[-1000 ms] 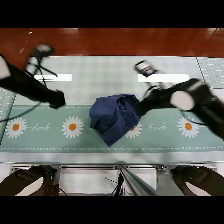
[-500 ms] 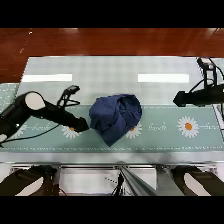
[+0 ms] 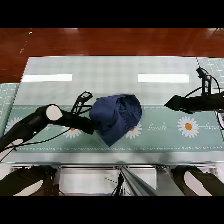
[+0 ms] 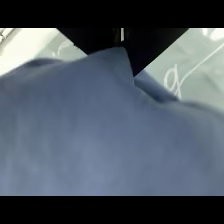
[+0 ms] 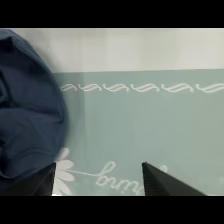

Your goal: Fold the shirts.

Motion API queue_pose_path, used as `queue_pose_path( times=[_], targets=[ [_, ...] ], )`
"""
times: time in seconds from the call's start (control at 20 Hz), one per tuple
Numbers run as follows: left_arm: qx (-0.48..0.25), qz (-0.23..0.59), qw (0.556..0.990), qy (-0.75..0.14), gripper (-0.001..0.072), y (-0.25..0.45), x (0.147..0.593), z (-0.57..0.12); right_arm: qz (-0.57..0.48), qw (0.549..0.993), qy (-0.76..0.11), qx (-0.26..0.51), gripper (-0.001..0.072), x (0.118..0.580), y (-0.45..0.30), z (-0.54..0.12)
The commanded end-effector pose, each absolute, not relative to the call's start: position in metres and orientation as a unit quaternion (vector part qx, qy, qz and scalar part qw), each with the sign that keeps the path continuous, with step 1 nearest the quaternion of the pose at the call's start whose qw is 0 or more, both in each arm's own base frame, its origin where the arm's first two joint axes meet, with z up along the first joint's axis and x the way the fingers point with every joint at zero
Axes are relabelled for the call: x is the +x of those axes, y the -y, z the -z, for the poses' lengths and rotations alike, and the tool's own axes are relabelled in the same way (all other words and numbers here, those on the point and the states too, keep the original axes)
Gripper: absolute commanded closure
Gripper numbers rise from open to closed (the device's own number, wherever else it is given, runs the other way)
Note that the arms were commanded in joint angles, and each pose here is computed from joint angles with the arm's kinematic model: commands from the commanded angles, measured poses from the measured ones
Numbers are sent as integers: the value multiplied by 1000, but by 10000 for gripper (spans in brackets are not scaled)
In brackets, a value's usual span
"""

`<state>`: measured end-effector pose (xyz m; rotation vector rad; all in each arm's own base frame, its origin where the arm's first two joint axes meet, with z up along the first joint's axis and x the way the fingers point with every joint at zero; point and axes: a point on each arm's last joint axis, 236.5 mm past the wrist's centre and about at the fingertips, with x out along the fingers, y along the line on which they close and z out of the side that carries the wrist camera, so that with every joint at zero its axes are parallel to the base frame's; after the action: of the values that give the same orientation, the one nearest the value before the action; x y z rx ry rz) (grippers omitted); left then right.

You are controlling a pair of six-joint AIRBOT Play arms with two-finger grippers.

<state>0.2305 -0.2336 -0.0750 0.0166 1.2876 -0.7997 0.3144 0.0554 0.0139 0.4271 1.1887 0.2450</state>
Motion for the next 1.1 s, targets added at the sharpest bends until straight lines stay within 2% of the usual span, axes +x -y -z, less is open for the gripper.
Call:
queue_pose_path(
  times=[0.0,0.15,0.4,0.55,0.75,0.8,0.85,0.9,0.95,1.0,1.05],
  targets=[
    [13,359,723,-590,686,237,230,89,-123,792,-536,266,102,334,-73,-12],
    [14,366,709,-602,686,236,221,88,-134,764,-568,276,102,340,-96,21],
    [16,371,698,-612,686,236,213,89,-158,708,-642,246,119,321,-140,82],
    [16,371,698,-612,686,236,213,89,-161,704,-650,236,119,320,-154,98],
    [17,372,699,-611,686,236,214,89,-158,709,-628,280,123,336,-182,103],
    [17,372,699,-610,686,235,214,89,-159,706,-627,288,144,337,-190,105],
    [19,371,701,-609,686,235,215,89,-161,701,-628,298,253,336,-198,105],
    [20,369,704,-606,686,235,217,89,-165,698,-629,300,458,334,-204,105],
    [20,367,709,-602,686,235,221,89,-168,699,-628,297,621,333,-207,105],
    [20,367,713,-598,686,236,224,88,-170,699,-627,298,685,334,-208,103],
    [26,369,715,-593,686,236,227,84,-179,702,-624,294,685,336,-207,97]
  ],
)
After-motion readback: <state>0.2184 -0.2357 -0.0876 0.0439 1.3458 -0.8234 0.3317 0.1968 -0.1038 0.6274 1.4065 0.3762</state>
